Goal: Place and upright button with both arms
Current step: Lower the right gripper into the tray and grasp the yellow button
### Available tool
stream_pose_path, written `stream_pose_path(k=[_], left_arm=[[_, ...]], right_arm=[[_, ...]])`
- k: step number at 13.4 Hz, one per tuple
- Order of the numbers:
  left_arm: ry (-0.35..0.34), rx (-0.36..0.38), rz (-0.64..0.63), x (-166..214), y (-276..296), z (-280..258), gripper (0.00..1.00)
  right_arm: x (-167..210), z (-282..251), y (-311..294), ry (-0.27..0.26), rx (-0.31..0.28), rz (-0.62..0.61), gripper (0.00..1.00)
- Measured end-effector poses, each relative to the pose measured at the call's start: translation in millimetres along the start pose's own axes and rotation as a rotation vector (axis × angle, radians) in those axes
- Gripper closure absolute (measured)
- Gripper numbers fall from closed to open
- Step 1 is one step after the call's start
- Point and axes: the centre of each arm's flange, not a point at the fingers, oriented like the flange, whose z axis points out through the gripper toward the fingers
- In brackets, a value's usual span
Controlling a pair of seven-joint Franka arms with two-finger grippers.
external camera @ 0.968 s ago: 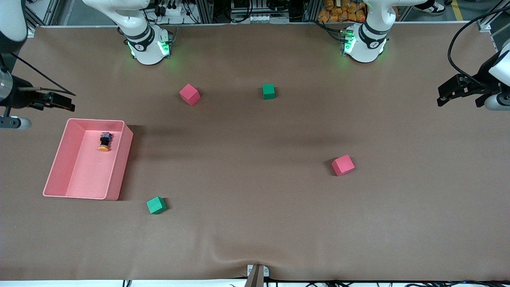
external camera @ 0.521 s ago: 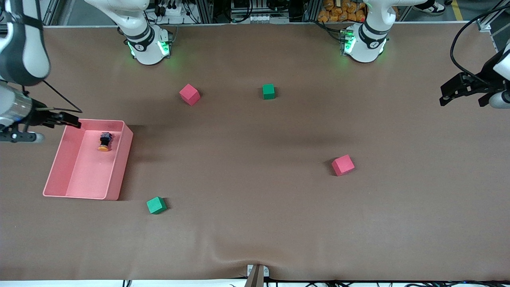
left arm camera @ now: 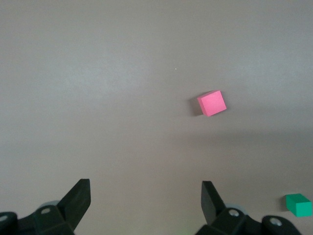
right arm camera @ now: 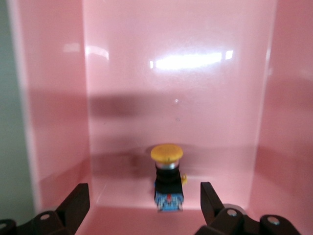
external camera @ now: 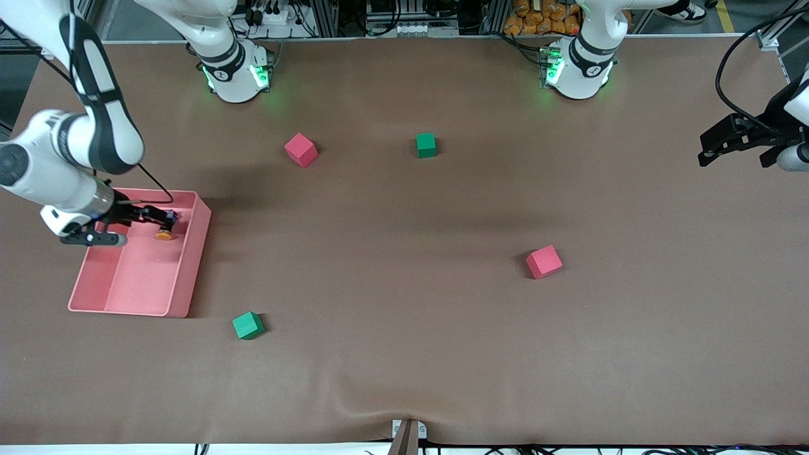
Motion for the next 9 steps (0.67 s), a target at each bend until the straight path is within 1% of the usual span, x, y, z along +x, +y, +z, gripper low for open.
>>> stream_pose_path(k=[3,9], left_arm=[[-0.003,0.000,0.001,-0.1,0.3,0.5,0.00],[-0.008,0.000,0.008,1.2,0.3,3.0,0.00]], right_arm=[[-0.9,38.1,7.2,-0.037,0.005,0.013,0.00],[-8.3,59.2,21.9,-0.071,0.014,0.039,0.00]])
